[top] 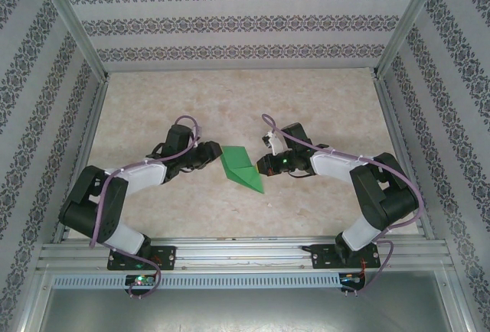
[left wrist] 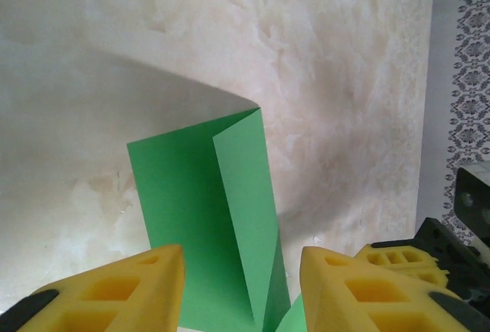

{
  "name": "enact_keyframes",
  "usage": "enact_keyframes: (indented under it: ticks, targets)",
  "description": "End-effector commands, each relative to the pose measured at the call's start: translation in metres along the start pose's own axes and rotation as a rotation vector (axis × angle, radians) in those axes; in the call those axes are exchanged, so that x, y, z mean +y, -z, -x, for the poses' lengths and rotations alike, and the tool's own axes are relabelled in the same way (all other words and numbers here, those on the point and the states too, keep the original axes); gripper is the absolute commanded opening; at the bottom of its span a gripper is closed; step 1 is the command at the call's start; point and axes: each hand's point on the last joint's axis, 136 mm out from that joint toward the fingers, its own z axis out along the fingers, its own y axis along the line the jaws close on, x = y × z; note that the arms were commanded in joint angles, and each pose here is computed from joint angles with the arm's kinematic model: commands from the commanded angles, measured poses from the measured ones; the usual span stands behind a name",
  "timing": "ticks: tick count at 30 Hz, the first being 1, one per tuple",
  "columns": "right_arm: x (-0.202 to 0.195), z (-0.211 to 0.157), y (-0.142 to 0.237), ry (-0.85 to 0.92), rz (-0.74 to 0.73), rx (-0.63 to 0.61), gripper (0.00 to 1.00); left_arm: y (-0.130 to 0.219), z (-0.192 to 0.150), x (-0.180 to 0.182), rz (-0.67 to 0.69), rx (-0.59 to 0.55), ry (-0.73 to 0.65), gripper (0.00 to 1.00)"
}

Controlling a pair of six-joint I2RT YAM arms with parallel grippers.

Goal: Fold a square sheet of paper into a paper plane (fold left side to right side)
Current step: Fourth fold the wing at the center of the table.

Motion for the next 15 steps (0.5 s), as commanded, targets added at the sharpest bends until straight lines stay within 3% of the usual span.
enact_keyframes:
  ticks: [1, 8, 12, 15]
  targets:
    - [0.000, -0.001, 0.002, -0.005, 0.013, -0.006, 0.00, -0.011, -0.006, -0.006, -0.016, 0.045, -0.008, 0.43]
    - [-0.001, -0.003, 0.001, -0.010, 0.016, -0.001, 0.00, -0.038, -0.017, -0.018, -0.067, 0.102, -0.014, 0.43]
    - [-0.001, -0.004, 0.001, -0.012, 0.012, 0.000, 0.00, -0.045, -0.017, -0.022, -0.076, 0.106, -0.017, 0.38]
    - [-0.002, -0.002, 0.004, -0.007, -0.005, -0.009, 0.12, -0.046, -0.017, -0.021, -0.070, 0.108, -0.017, 0.35]
